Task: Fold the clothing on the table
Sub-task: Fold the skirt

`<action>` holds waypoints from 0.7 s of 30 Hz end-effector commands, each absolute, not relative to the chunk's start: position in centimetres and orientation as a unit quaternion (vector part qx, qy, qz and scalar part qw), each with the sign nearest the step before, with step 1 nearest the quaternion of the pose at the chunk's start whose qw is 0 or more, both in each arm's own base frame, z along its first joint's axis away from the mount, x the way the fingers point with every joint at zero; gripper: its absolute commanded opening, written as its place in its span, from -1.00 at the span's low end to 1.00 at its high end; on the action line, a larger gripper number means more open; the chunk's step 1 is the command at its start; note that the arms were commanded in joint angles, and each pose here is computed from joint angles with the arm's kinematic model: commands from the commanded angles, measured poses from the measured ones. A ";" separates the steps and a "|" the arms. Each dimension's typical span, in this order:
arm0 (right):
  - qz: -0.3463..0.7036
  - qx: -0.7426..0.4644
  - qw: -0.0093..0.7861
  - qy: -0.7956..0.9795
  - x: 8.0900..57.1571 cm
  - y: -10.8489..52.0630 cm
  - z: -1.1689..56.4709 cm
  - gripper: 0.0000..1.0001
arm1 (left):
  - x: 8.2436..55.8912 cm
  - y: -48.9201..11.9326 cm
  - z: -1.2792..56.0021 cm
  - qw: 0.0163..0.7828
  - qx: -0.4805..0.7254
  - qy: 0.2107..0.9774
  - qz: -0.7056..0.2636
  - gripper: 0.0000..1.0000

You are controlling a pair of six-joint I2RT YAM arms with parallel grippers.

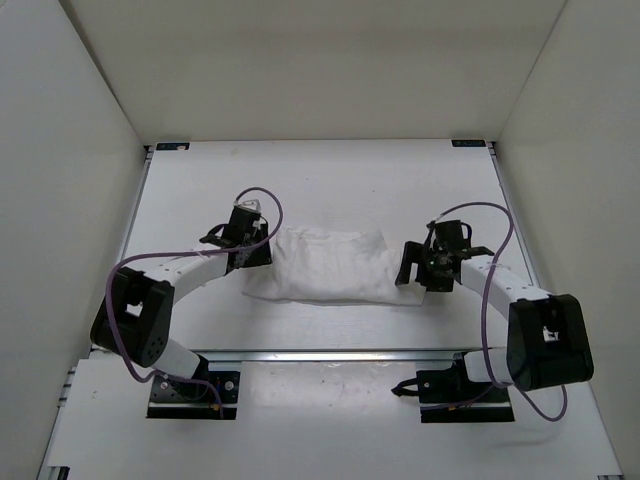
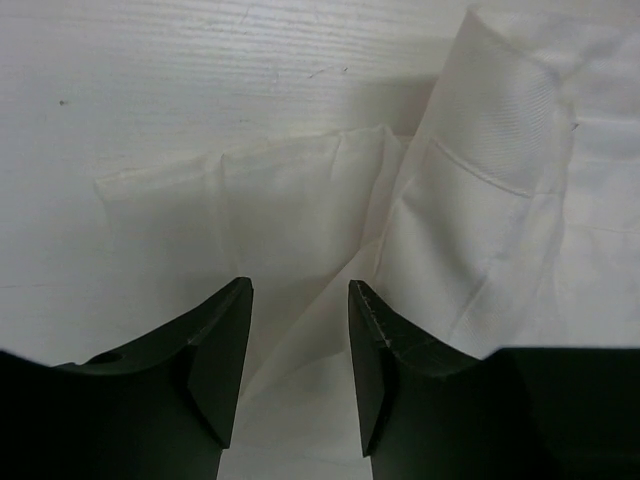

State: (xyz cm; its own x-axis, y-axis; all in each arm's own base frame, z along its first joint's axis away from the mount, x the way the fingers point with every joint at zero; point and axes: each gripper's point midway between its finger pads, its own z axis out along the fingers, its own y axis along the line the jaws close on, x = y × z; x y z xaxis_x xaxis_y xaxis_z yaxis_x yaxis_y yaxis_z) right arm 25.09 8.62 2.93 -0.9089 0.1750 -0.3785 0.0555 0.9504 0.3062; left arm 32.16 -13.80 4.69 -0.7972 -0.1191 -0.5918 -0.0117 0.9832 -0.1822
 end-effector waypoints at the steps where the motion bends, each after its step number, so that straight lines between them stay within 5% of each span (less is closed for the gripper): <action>1: 0.168 0.069 0.215 0.960 25.9 9.6 2.2 0.63 | 31.4 -13.6 4.1 0.303 -0.042 0.947 -0.093 0.02; 4: 0.179 0.069 0.205 0.960 25.6 9.9 1.5 0.56 | 31.3 -13.8 4.0 0.300 -0.037 0.949 -0.094 -0.07; 7: 0.194 0.070 0.210 0.956 26.0 10.2 1.4 0.24 | 31.5 -14.1 3.8 0.293 -0.037 0.950 -0.103 -0.11; 14: 0.201 0.067 0.196 0.958 26.3 10.3 0.8 -0.88 | 30.9 -14.7 2.9 0.273 -0.028 0.956 -0.107 -0.12; 21: 0.191 0.067 0.254 0.946 29.6 8.3 4.6 -1.00 | 30.4 -16.6 1.7 0.246 -0.010 0.961 -0.127 -0.38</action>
State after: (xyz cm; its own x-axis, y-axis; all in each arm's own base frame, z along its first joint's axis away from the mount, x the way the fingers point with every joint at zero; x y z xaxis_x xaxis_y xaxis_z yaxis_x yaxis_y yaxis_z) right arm 27.34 9.70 2.06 -0.8995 0.2264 -0.3738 0.0534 0.9059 0.4201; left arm 30.42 -14.69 1.61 -0.8670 -0.1018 -0.4877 0.0024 0.9780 -0.2084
